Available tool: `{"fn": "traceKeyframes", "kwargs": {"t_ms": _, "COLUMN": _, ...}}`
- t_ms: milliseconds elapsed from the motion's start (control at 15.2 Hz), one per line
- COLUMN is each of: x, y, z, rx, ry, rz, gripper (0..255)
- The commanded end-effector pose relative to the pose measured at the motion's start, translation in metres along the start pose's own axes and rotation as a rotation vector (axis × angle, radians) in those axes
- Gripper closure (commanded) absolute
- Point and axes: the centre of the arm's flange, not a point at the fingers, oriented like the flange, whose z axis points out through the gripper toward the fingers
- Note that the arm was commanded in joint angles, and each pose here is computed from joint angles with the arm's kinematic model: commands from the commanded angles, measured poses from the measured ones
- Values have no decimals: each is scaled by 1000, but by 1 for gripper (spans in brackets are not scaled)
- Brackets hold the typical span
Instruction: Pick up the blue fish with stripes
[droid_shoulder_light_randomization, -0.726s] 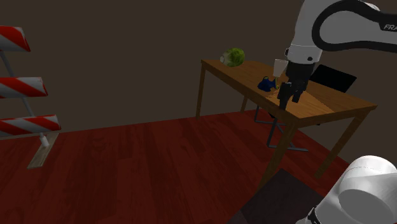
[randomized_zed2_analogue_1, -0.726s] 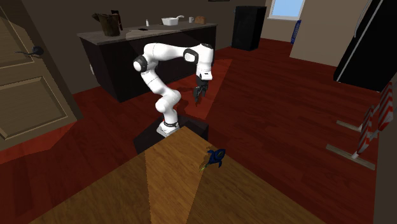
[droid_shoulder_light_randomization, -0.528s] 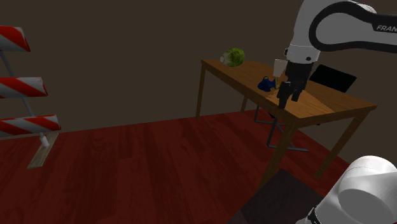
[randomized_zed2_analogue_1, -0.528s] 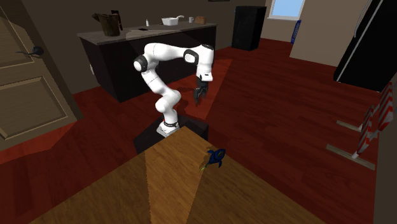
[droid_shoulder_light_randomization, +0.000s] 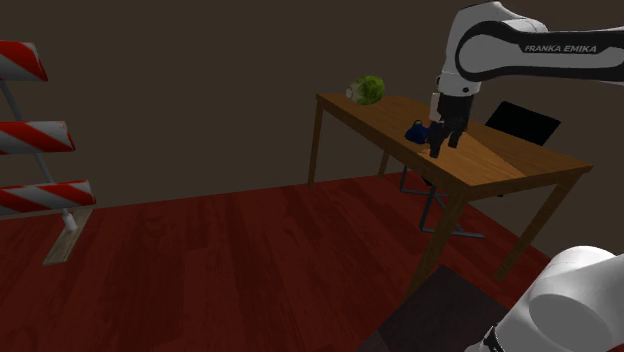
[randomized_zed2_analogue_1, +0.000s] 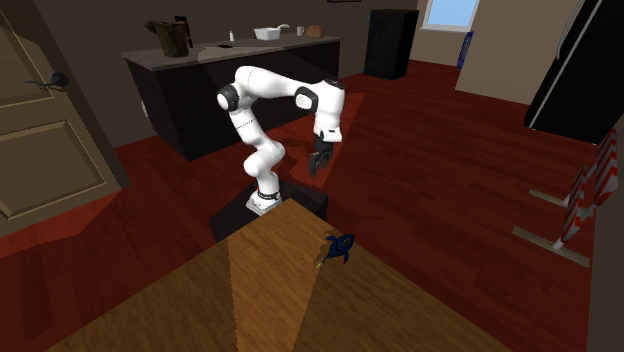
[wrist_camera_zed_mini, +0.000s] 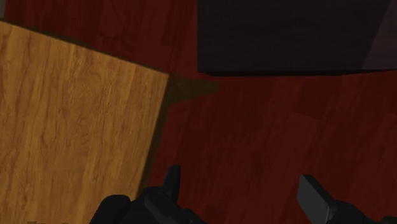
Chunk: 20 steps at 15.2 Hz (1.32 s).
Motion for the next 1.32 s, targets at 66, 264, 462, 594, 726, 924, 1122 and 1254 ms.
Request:
{"fn": "traceKeyframes", "kwargs": {"t_ms": 66, "x": 25, "y": 30, "z": 6, "rx": -16, "ry": -1, "rz": 1, "gripper": 0}}
{"fn": "traceKeyframes", "kwargs": {"t_ms": 264, "x": 50, "y": 59, "z": 12, "rx": -31, "ry": -3, "rz": 3, "gripper": 0}}
{"fn": "traceKeyframes", "kwargs": {"t_ms": 462, "x": 75, "y": 87, "z": 17, "rx": -47, "ry": -5, "rz": 5, "gripper": 0}}
{"fn": "traceKeyframes", "kwargs": {"t_ms": 594, "x": 91, "y": 106, "z": 20, "rx": -57, "ry": -6, "rz": 6, "gripper": 0}}
{"fn": "traceKeyframes", "kwargs": {"t_ms": 726, "x": 108, "y": 125, "z": 23, "rx": -67, "ry": -7, "rz": 7, "gripper": 0}}
{"fn": "traceKeyframes", "kwargs": {"t_ms": 924, "x": 132, "y": 154, "z": 27, "rx": -82, "ry": -9, "rz": 9, "gripper": 0}}
{"fn": "traceKeyframes", "kwargs": {"t_ms": 1122, "x": 157, "y": 183, "z": 30, "rx": -97, "ry": -10, "rz": 11, "gripper": 0}}
{"fn": "traceKeyframes", "kwargs": {"t_ms": 1254, "x": 173, "y": 202, "z": 33, "rx": -107, "ry": -12, "rz": 12, "gripper": 0}}
